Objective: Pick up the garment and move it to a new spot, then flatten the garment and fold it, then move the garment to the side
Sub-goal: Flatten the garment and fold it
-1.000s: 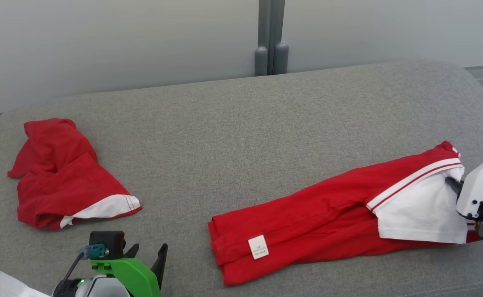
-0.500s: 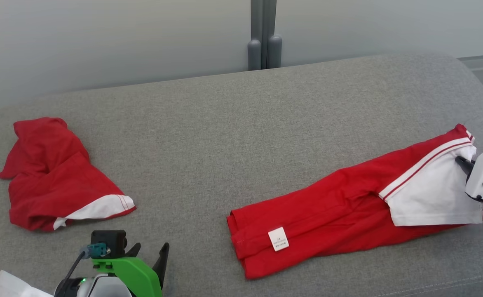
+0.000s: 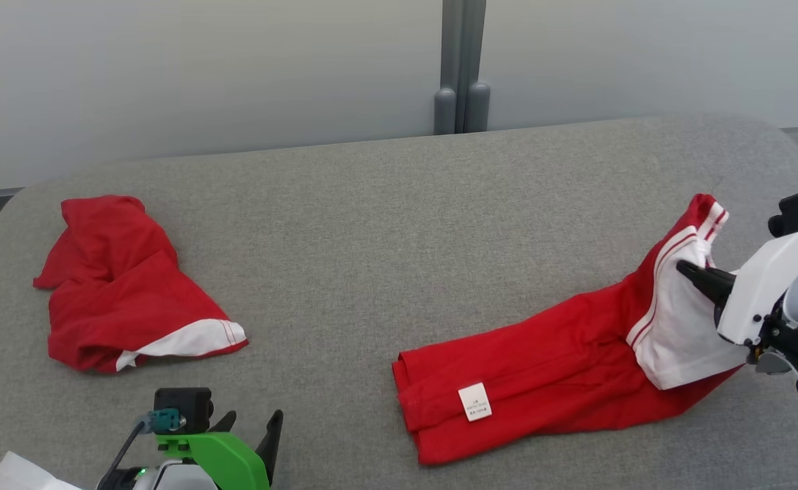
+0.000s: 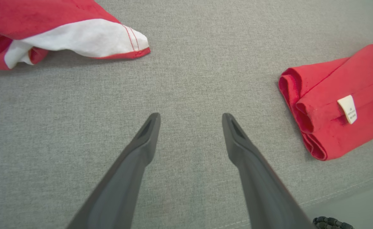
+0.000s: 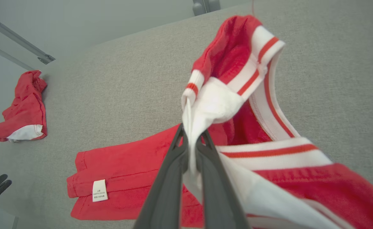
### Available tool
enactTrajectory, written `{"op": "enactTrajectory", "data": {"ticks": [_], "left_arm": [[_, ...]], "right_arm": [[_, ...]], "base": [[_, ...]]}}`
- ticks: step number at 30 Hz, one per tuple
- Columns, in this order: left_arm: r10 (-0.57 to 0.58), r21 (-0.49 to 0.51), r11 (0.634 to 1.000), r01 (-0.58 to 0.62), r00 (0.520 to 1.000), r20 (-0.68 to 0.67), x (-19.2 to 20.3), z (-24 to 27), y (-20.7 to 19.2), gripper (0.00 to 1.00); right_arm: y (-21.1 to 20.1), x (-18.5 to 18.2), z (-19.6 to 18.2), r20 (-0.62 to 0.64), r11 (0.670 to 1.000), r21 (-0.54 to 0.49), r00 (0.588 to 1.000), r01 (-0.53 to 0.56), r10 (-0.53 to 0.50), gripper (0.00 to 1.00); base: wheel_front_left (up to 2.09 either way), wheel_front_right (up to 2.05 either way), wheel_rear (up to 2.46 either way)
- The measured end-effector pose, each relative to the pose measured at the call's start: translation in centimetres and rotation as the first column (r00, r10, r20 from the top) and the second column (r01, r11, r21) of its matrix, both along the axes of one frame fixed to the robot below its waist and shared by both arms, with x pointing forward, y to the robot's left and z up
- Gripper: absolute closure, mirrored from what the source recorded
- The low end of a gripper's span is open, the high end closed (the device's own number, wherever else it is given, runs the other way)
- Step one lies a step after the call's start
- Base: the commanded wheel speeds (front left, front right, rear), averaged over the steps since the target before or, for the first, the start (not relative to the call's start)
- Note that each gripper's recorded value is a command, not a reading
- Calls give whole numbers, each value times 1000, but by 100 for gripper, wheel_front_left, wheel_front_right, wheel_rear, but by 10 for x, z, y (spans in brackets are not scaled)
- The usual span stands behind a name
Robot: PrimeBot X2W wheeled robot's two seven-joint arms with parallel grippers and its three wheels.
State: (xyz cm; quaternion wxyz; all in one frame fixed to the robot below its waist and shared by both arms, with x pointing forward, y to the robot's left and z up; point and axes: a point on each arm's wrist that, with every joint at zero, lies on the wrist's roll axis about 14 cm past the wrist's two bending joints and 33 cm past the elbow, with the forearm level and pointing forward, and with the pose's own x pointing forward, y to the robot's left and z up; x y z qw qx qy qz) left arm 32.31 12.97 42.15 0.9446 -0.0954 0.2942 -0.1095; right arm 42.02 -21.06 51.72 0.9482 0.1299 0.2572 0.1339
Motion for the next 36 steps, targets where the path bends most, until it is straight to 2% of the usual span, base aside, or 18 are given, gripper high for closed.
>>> {"op": "enactTrajectory", "data": {"ticks": [6, 14, 23, 36], "left_arm": [[32, -10, 999, -32, 999, 4, -6, 1, 6, 0], [90, -12, 996, -90, 996, 1, -17, 0, 22, 0], [144, -13, 990, -144, 990, 0, -26, -1, 36, 0], [174, -16, 985, -174, 985, -4, -33, -2, 44, 0]], "right_arm": [[49, -13, 4, -7, 990, 28, 990, -141, 142, 100], [112, -32, -2, -31, 955, 74, 956, -288, 291, 100], [156, -35, -22, -85, 932, 144, 934, -333, 347, 100], [187, -40, -39, -125, 911, 171, 909, -376, 398, 100]], "base": [[0, 0, 0], [0, 0, 0], [0, 0, 0], [0, 0, 0]]}}
